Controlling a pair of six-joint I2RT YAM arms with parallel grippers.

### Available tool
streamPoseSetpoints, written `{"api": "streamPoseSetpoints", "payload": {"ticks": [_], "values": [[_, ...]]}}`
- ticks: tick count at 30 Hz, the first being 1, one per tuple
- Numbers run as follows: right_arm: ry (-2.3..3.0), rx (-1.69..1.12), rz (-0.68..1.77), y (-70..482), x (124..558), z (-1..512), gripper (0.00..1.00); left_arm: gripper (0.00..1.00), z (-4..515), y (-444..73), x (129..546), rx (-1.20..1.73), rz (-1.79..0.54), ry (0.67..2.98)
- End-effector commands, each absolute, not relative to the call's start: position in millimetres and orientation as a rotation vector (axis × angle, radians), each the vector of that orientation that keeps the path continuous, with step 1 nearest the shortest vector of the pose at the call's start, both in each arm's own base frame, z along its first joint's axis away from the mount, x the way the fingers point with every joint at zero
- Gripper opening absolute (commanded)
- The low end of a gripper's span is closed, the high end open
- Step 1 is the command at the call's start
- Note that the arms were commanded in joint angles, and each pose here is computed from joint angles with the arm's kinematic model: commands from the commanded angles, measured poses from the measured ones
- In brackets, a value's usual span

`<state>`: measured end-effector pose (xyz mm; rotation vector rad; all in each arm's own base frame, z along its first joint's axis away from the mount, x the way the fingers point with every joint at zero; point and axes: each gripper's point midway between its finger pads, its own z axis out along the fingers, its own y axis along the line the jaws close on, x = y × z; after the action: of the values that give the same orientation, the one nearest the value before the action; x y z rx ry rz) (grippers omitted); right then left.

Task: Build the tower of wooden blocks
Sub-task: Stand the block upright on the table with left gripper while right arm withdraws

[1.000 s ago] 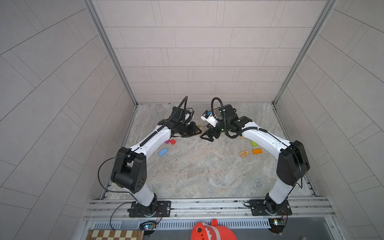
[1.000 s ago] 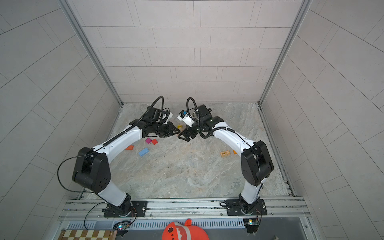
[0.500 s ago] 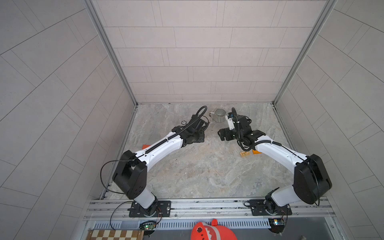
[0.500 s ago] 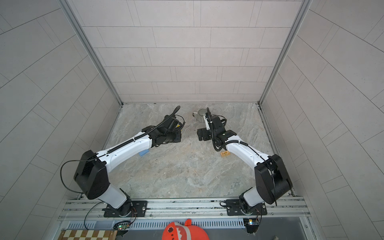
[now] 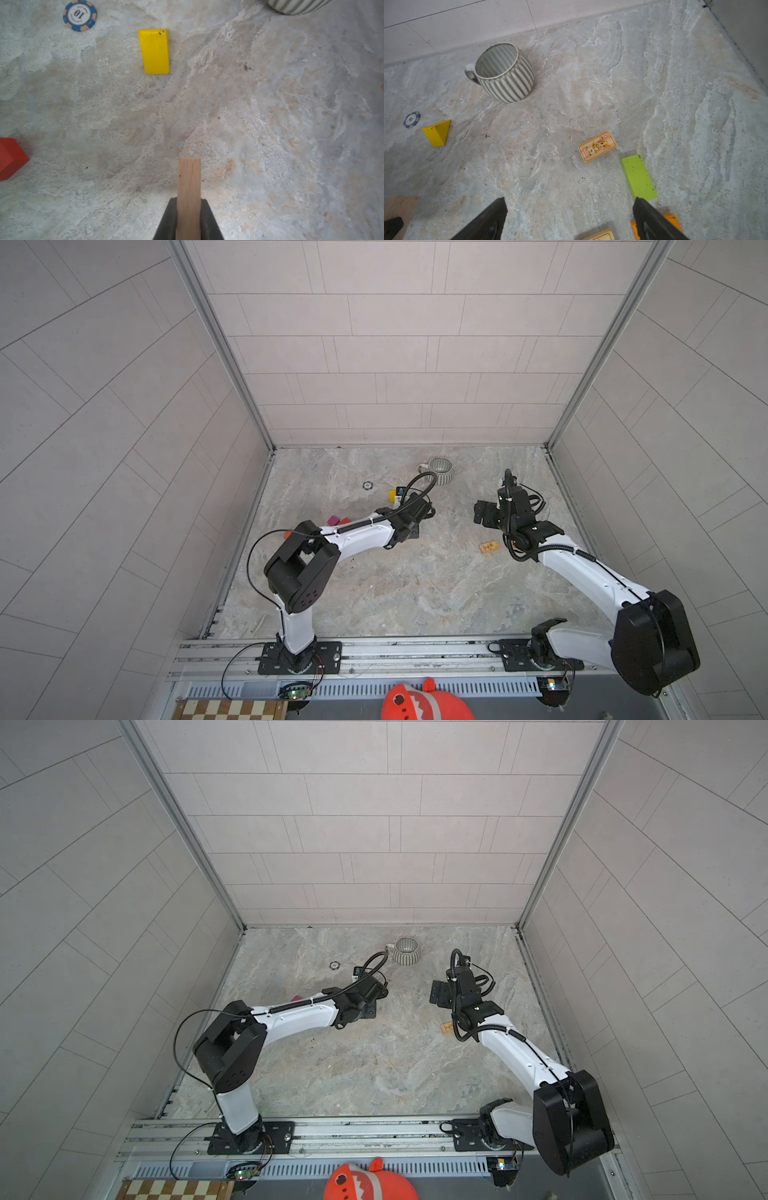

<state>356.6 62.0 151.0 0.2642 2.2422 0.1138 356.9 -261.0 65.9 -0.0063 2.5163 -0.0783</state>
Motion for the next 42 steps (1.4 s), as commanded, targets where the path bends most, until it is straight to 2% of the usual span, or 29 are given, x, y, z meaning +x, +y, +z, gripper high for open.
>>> {"api": "streamPoseSetpoints", "payload": {"ticks": [1, 16, 20, 23, 30, 35, 37, 39, 42], "values": [[2.173, 0.326, 0.14, 57, 360, 165, 0.96, 0.0, 61, -266, 367, -0.057, -0.078, 2.482], [2.199, 0.347, 0.186, 56, 363, 155, 0.99, 0.01, 27, -274, 373, -0.039, -0.061, 2.519], [2.212, 0.343, 0.172, 54, 364, 154, 1.0, 0.24, 28, -274, 371, -0.034, -0.065, 2.522], [2.217, 0.341, 0.165, 53, 364, 154, 1.0, 0.36, 34, -273, 371, -0.033, -0.066, 2.514], [2.23, 0.377, 0.128, 44, 364, 157, 1.0, 0.53, 59, -267, 367, -0.026, -0.074, 2.492], [2.256, 0.532, 0.145, 27, 363, 146, 0.88, 0.63, 98, -256, 361, -0.007, -0.062, 2.459], [2.3, 0.587, 0.134, 23, 362, 134, 0.87, 0.72, 113, -250, 356, 0.002, -0.043, 2.457], [2.343, 0.645, 0.136, 20, 362, 123, 0.86, 0.85, 124, -245, 351, 0.009, -0.053, 2.455], [2.383, 0.722, 0.159, 18, 365, 111, 0.86, 0.92, 133, -238, 338, 0.019, -0.084, 2.464]]}}
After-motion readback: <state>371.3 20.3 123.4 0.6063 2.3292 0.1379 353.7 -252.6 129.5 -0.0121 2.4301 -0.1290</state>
